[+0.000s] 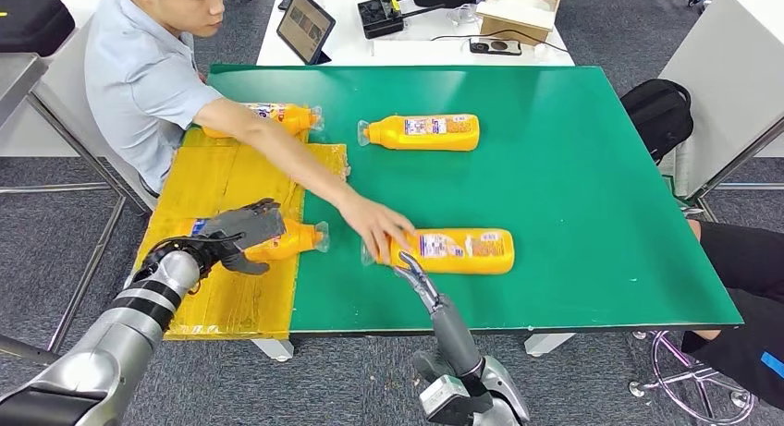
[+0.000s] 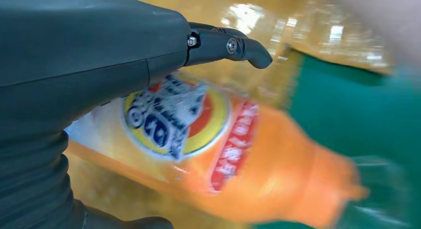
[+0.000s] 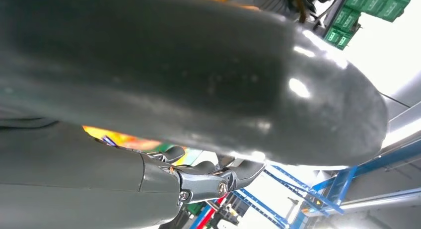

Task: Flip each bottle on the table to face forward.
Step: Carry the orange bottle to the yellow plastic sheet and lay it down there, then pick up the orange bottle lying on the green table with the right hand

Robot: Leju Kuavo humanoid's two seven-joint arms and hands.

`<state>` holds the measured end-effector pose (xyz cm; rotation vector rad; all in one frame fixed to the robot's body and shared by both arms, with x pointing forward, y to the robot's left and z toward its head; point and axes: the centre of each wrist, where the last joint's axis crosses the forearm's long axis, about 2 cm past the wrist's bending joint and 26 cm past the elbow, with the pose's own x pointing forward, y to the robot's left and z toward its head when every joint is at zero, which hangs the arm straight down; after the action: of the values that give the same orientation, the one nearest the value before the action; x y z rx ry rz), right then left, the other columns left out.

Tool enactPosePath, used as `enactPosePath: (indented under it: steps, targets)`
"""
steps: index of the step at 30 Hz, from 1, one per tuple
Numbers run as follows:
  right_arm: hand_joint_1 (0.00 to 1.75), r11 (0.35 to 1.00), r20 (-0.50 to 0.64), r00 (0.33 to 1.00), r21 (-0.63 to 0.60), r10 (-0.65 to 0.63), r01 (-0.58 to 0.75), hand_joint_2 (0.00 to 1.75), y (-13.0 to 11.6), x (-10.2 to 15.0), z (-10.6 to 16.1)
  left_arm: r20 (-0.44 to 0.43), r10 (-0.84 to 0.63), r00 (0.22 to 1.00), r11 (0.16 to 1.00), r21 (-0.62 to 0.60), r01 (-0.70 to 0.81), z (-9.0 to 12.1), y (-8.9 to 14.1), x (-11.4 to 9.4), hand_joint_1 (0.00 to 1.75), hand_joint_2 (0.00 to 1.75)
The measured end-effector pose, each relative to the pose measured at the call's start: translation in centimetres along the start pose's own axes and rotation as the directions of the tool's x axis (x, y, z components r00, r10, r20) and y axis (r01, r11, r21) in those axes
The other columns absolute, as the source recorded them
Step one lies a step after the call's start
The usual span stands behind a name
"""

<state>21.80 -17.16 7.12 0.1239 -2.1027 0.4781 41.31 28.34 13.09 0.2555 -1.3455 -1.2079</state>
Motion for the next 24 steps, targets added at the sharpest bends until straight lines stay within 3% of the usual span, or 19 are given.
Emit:
enactPosePath:
  steps: [5,11,15,19,24]
  targets:
    - [0.0,1.0,-0.007,1.0,-0.001,-0.015,0.015,0.0,0.3,-0.3,-0.2,0.129,0.168,0.977,0.986,-0.01,-0.168,0.6,1.4,-0.2,0.0,1.75]
    - [0.0,1.0,-0.01,1.0,0.01,-0.006,0.006,0.0,0.4,-0.5,-0.3,0.224,0.212,0.951,0.972,0.05,-0.228,1.5,2.6,-0.2,0.0,1.75]
    - [0.0,0.998,-0.011,0.999,-0.023,0.05,-0.051,1.75,0.3,-0.6,0.1,0.341,0.263,0.903,0.912,0.218,-0.348,2.1,1.7,1.0,0.0,1.75]
    - [0.0,0.969,0.015,0.973,-0.097,0.228,-0.226,1.75,-0.2,-0.6,0.3,0.478,0.289,0.83,0.81,0.34,-0.478,3.3,0.4,3.6,0.0,1.75]
    - [0.0,0.923,0.054,0.925,-0.105,0.377,-0.37,1.75,-0.7,-0.8,0.6,0.598,0.268,0.756,0.728,0.388,-0.565,4.8,-0.5,6.2,0.0,1.75]
